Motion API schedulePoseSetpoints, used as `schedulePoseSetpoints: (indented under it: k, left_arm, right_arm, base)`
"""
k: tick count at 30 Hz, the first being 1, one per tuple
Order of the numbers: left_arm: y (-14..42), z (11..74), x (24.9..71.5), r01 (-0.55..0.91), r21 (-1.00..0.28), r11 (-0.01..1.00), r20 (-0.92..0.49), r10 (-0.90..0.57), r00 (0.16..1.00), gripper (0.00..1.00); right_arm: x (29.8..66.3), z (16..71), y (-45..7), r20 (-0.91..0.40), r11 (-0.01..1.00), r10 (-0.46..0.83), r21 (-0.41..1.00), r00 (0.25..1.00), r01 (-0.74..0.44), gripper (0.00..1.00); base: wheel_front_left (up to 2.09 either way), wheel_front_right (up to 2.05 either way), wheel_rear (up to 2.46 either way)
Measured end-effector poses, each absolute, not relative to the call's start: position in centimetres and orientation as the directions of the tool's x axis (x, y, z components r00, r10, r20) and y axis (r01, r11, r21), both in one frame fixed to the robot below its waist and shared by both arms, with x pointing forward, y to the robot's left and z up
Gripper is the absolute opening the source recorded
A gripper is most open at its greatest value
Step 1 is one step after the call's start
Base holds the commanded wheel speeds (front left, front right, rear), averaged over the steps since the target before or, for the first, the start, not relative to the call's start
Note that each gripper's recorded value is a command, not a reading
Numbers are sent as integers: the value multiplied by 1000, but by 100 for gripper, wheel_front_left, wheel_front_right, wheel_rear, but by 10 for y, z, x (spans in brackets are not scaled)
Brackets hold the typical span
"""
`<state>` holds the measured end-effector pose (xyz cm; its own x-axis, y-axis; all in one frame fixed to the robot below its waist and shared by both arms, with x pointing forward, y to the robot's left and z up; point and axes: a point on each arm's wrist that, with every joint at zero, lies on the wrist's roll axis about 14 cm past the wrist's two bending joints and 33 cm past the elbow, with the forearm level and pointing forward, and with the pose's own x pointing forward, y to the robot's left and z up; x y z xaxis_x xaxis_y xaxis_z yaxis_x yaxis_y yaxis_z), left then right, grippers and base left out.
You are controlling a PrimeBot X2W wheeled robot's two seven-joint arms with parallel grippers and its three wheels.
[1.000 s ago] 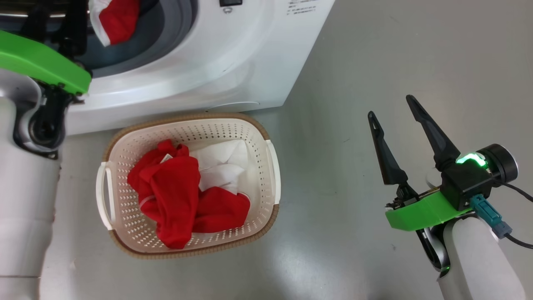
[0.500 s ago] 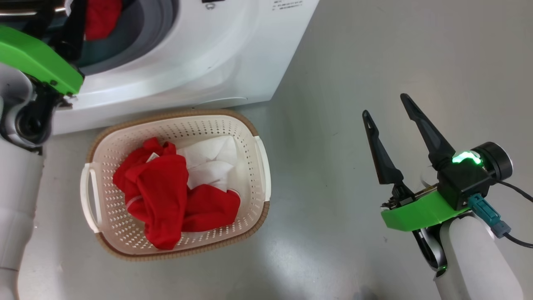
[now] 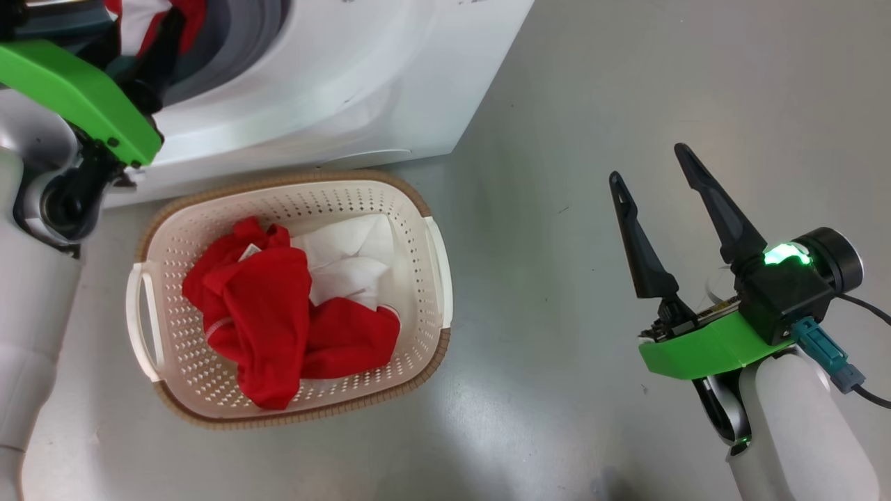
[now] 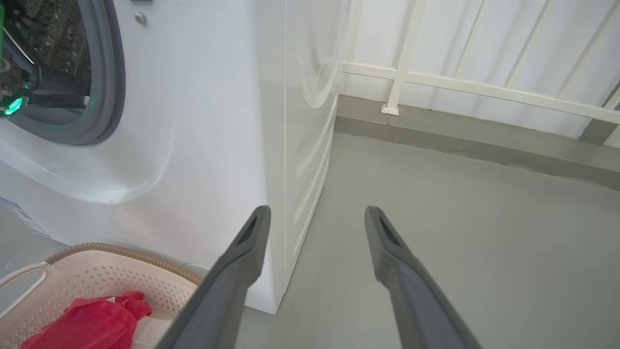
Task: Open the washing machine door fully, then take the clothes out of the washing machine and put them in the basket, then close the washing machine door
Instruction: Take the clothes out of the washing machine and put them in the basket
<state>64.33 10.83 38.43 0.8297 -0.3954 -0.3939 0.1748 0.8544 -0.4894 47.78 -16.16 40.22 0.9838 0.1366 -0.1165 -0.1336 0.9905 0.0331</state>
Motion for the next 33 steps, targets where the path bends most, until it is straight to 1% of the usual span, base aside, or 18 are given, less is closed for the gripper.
schedulePoseSetpoints:
  k: [1, 2, 3, 4, 5, 9, 13, 18, 21, 28, 29, 33]
  left_arm:
    - [108, 383, 643, 179, -483, 857, -403, -399, 824, 100]
    - [108, 383, 643, 181, -482, 857, -406, -402, 821, 81]
    - [108, 383, 642, 183, -481, 857, -407, -404, 820, 49]
    - [108, 383, 642, 186, -477, 859, -409, -404, 819, 33]
    - [109, 383, 642, 186, -473, 861, -410, -402, 819, 0]
    - [113, 381, 642, 180, -464, 867, -411, -391, 823, 0]
    - [119, 383, 645, 179, -439, 881, -384, -363, 849, 0]
    - [129, 404, 655, 182, -411, 893, -282, -314, 906, 0]
    - [136, 414, 657, 186, -372, 909, -232, -285, 930, 0]
    - [147, 433, 655, 203, -287, 936, -150, -253, 956, 0]
    - [151, 440, 653, 201, -254, 946, -130, -239, 962, 0]
    - [157, 446, 647, 191, -228, 955, -117, -222, 968, 0]
  right_arm:
    - [478, 402, -161, -116, 990, 137, 33, 984, -134, 100]
    - [478, 403, -161, -114, 990, 138, 34, 984, -135, 100]
    - [479, 403, -161, -113, 990, 138, 34, 984, -135, 100]
    - [479, 403, -161, -112, 990, 139, 34, 984, -136, 100]
    - [479, 403, -160, -112, 990, 140, 35, 984, -137, 100]
    - [480, 403, -159, -111, 990, 141, 39, 984, -138, 100]
    - [480, 403, -158, -110, 989, 143, 42, 984, -139, 100]
    - [481, 404, -157, -104, 989, 147, 47, 984, -142, 100]
    - [482, 406, -155, -99, 988, 151, 52, 984, -146, 100]
    - [483, 411, -149, -87, 985, 165, 59, 983, -160, 100]
    - [484, 414, -147, -79, 984, 170, 60, 982, -165, 100]
    - [484, 419, -144, -67, 983, 177, 63, 982, -173, 100]
  base:
    - [0, 0, 0]
    - [0, 0, 0]
    - [0, 0, 0]
    - [0, 0, 0]
    - [0, 0, 0]
    - [0, 0, 0]
    - [0, 0, 0]
    - [0, 0, 0]
    - [0, 0, 0]
    - [0, 0, 0]
    - [0, 0, 0]
    - [0, 0, 0]
